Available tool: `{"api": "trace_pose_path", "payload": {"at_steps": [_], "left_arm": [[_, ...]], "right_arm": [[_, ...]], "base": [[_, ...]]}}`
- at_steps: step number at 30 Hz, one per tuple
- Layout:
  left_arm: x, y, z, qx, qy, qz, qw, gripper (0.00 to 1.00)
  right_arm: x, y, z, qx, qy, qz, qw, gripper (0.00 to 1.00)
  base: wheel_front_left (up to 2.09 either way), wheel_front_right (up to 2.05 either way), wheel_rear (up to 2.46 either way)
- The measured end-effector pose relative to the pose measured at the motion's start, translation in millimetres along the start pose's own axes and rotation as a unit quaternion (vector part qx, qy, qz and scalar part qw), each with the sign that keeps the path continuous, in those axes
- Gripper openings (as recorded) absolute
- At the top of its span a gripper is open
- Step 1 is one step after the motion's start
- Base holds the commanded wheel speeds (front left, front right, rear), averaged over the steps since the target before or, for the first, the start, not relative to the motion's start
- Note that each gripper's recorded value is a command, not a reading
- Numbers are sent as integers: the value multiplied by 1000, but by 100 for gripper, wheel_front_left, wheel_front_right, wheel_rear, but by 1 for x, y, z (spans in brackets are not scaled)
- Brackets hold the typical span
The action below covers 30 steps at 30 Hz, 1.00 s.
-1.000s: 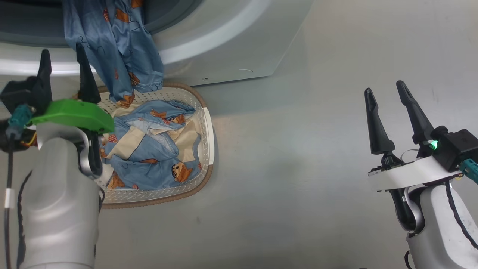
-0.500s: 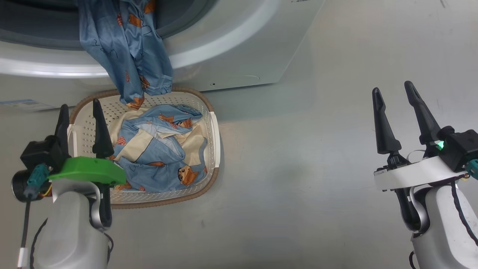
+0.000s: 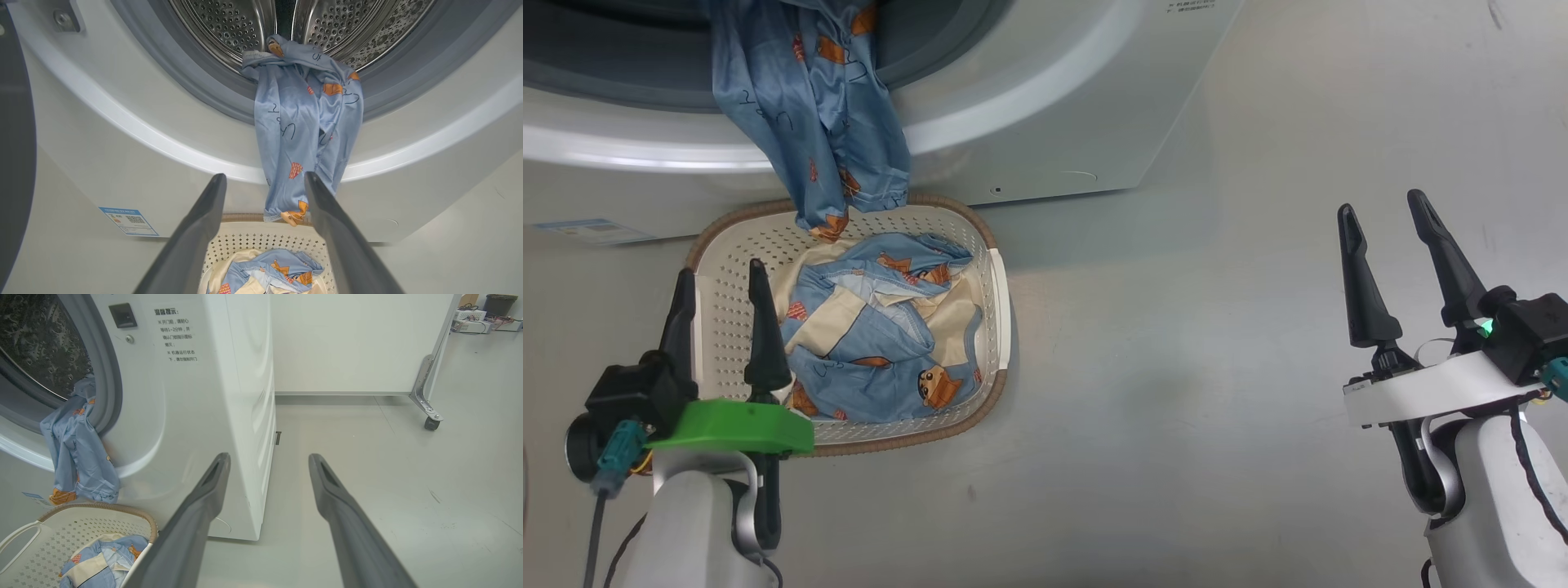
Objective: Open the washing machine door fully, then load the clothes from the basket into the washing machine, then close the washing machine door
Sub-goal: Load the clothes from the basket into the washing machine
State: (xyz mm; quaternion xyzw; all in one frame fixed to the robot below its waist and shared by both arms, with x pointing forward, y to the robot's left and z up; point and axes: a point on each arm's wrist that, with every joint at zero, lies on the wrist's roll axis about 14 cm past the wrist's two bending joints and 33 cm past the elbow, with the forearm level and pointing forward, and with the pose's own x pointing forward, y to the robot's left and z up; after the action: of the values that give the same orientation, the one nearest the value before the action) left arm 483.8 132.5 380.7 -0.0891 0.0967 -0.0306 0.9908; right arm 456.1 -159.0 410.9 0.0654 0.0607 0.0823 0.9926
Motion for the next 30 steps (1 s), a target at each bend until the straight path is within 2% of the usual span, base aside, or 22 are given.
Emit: {"api": "trace_pose_path", "payload": {"at_steps": [16, 30], "left_arm": [[-10, -9, -2, -10, -1, -5, 1000, 100], [3, -15, -13, -11, 7, -9, 1000, 100]], "right_arm": [[-4, -4, -2, 1, 4, -8, 1000, 100], [-12, -15, -7, 5, 12, -34, 999, 100]], "base": [[0, 0, 0], [0, 0, 0]]}}
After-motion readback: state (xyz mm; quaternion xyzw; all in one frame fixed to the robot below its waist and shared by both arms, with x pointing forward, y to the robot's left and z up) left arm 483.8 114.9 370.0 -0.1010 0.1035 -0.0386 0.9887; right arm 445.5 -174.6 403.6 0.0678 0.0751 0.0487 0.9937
